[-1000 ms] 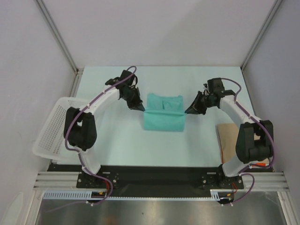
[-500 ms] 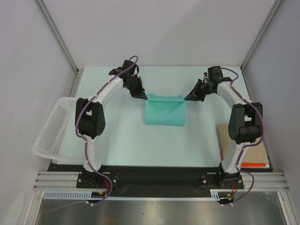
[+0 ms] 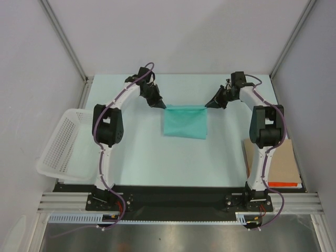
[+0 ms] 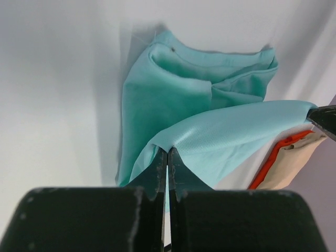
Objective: Fold and stack the t-shirts
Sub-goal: Fold the tshirt
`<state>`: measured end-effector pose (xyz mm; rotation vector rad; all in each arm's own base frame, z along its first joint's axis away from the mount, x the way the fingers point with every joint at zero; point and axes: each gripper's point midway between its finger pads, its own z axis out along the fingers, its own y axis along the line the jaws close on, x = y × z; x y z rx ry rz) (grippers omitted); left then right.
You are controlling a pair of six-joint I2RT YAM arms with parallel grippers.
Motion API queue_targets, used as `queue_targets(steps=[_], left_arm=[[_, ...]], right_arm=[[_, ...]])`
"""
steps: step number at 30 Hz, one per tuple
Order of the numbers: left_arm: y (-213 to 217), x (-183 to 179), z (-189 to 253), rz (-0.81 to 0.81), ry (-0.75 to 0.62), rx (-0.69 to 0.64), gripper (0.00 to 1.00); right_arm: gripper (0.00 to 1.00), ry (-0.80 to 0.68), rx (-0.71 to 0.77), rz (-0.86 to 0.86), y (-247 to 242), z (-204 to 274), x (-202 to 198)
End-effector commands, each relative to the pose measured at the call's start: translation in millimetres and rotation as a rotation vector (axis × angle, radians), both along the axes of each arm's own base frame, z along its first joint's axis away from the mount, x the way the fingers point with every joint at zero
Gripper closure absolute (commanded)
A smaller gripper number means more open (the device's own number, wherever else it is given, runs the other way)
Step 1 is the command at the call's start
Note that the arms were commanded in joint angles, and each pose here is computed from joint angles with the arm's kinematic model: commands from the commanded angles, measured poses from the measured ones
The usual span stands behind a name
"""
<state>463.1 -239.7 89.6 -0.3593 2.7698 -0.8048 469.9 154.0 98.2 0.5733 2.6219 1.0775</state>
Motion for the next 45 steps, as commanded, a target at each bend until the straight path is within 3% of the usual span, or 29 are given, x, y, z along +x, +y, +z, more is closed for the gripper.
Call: queue_targets(steps=[1,12,15,18,21,22,25,26,27,28,30,31,33,34,35,36,39,45], left_arm=[[-7,29,27,0.023,-0.089,-0.074,1.00],[-12,52,8,0.027,-0.077,-0.098,0.93],[-10,59,3,0.037,-0.089,-0.097,0.87],[-4,72,5,0.047,-0.128,-0.068,0.73],[10,84,23,0.071,-0.178,-0.018,0.48],[14,88,38,0.074,-0.215,0.000,0.40],[28,76,77,0.057,-0.294,0.064,0.37],[28,65,72,0.038,-0.281,0.071,0.37],[26,53,97,0.024,-0.317,0.046,0.38],[15,30,83,-0.026,-0.261,0.021,0.45],[-2,7,104,-0.085,-0.308,-0.040,0.53],[-13,-18,81,-0.135,-0.236,-0.076,0.57],[-45,-36,82,-0.203,-0.257,-0.172,0.66],[-61,-58,71,-0.231,-0.194,-0.222,0.73],[-72,-58,70,-0.250,-0.214,-0.261,0.75],[-79,-63,66,-0.268,-0.201,-0.287,0.78],[-84,-68,38,-0.287,-0.136,-0.271,0.84],[-63,-82,-24,-0.314,0.008,-0.164,0.92]], right_arm=[[1.00,-0.044,0.030,-0.011,-1,12,22],[1.00,-0.031,0.049,-0.028,-3,-7,45],[0.99,-0.042,0.052,-0.053,-9,-10,55],[0.95,-0.065,0.064,-0.071,-14,-8,68],[0.72,-0.055,0.036,-0.063,-21,-1,71],[0.59,-0.068,0.011,-0.056,-24,3,70],[0.46,-0.079,-0.099,-0.015,-37,20,55],[0.45,-0.053,-0.121,-0.006,-40,23,44],[0.45,-0.058,-0.130,0.007,-41,28,38],[0.44,-0.069,-0.131,0.018,-40,39,26],[0.44,-0.084,-0.071,0.056,-17,47,9],[0.45,-0.101,-0.041,0.072,-6,53,3],[0.47,-0.113,0.046,0.098,18,51,-12],[0.54,-0.154,0.082,0.124,35,51,-12],[0.58,-0.092,0.147,0.141,48,41,-26],[0.72,-0.074,0.183,0.155,57,38,-31],[0.97,-0.059,0.217,0.222,81,26,-41],[1.00,0.032,0.231,0.326,108,-4,-63]])
